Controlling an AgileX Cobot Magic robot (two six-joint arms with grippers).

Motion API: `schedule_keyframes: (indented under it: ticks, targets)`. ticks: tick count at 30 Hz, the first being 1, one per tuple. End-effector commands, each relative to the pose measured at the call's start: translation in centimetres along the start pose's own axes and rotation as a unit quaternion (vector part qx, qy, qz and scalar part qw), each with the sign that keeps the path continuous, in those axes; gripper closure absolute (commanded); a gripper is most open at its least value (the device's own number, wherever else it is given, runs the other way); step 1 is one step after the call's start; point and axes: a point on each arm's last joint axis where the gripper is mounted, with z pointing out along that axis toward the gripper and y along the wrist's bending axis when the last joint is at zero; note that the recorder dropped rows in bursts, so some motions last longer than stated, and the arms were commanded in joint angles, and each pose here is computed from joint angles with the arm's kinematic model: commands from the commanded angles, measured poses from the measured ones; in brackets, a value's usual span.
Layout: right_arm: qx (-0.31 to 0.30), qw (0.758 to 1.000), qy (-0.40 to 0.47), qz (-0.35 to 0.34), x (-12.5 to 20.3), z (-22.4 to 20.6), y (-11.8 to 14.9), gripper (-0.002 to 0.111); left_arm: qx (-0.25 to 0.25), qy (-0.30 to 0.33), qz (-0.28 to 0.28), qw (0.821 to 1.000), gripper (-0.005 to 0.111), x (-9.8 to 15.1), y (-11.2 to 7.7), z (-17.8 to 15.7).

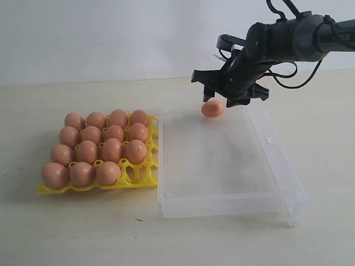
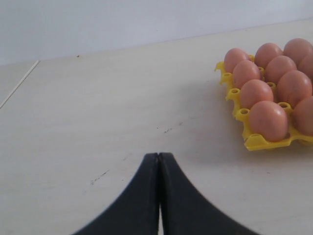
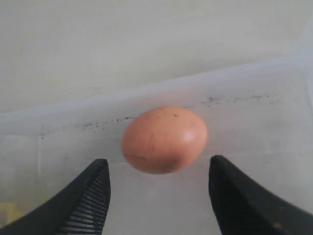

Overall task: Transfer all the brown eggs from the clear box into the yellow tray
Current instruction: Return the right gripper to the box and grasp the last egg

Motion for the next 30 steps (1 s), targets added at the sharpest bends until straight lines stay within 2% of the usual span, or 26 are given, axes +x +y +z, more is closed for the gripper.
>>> schedule_keyframes:
  ticks: [1, 19, 30]
  targets:
    - [0.006, 1.0, -0.007, 0.025, -0.5, 0.8, -1.3, 0.05, 0.003, -0.007, -0.003, 1.0, 0.107, -0.2, 0.0, 0.0]
    - [-0.03, 0.995, -0.058, 0.077, -1.1, 2.2, -1.1, 0.05, 0.003, -0.007, -0.003, 1.0, 0.107, -0.2, 0.0, 0.0]
    - [-0.026, 0.995, -0.038, 0.089, -0.5, 3.1, -1.4, 0.05, 0.003, -0.007, -0.003, 1.0, 0.107, -0.2, 0.0, 0.0]
